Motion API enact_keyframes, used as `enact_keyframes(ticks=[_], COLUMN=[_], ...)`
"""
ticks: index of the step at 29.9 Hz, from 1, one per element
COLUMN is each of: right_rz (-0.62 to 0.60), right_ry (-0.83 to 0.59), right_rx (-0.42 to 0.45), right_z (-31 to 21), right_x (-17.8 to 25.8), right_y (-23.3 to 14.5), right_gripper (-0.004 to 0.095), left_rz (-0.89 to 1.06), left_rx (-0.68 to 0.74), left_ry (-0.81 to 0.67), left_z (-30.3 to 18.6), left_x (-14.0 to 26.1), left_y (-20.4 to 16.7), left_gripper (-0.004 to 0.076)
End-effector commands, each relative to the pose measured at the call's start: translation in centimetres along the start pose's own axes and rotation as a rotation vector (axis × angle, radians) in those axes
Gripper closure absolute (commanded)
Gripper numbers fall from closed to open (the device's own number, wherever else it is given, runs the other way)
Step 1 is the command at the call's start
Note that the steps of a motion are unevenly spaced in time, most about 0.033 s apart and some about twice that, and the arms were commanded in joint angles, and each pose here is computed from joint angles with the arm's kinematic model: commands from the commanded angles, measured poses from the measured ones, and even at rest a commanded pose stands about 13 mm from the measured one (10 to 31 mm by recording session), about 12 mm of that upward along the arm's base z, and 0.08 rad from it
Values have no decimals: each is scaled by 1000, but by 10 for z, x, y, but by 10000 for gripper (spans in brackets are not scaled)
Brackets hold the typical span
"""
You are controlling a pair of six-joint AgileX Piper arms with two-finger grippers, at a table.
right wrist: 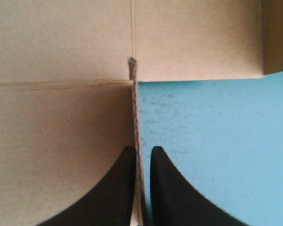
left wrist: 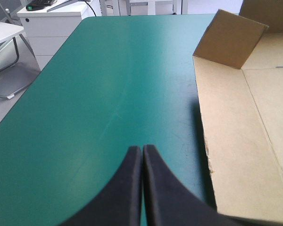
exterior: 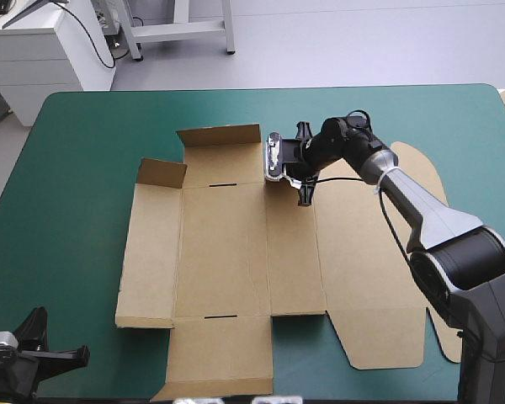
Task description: Fold the box
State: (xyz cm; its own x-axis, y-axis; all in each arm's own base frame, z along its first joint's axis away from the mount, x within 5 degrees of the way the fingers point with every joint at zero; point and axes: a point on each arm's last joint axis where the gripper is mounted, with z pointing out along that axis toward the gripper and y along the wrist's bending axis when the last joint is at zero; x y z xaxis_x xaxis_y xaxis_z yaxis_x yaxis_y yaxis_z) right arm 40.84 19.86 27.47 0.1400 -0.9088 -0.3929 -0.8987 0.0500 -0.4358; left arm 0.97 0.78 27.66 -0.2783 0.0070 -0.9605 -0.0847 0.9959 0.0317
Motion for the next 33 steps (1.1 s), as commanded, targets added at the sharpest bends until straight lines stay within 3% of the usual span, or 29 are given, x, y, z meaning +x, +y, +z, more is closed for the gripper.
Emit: enact_keyframes(ticks=[1, 6, 10, 13, 16, 20, 26, 33], right_rz=[55, 57, 142, 301, 485, 606, 821, 1026], right_ry=[-72, -75, -60, -32, 17, 96, 184, 287], right_rx=[105, 107, 111, 135, 194, 272, 389, 354], right_z=[-34, -34, -38, -49, -68, -93, -120, -133], right_x=[-15, -16, -15, -14, -12, -6, 4, 22], right_y=[-13, -13, -14, -17, -21, -23, -23, -14], right_gripper=[588, 253, 224, 283, 456, 901, 912, 929], left_rz=[-3, -3, -3, -3, -5, -17, -9, 22], left_rx=[11, 11, 11, 11, 13, 26, 16, -14], left_ry=[-101, -102, -102, -102, -104, -118, -143, 70], left_z=[-6, -6, -6, -6, -6, -6, -6, 15], left_x=[-12, -12, -12, -12, -12, -13, -26, -61], left_y=[0, 0, 0, 0, 0, -1, 0, 1], left_gripper=[731, 731, 731, 731, 731, 731, 731, 731])
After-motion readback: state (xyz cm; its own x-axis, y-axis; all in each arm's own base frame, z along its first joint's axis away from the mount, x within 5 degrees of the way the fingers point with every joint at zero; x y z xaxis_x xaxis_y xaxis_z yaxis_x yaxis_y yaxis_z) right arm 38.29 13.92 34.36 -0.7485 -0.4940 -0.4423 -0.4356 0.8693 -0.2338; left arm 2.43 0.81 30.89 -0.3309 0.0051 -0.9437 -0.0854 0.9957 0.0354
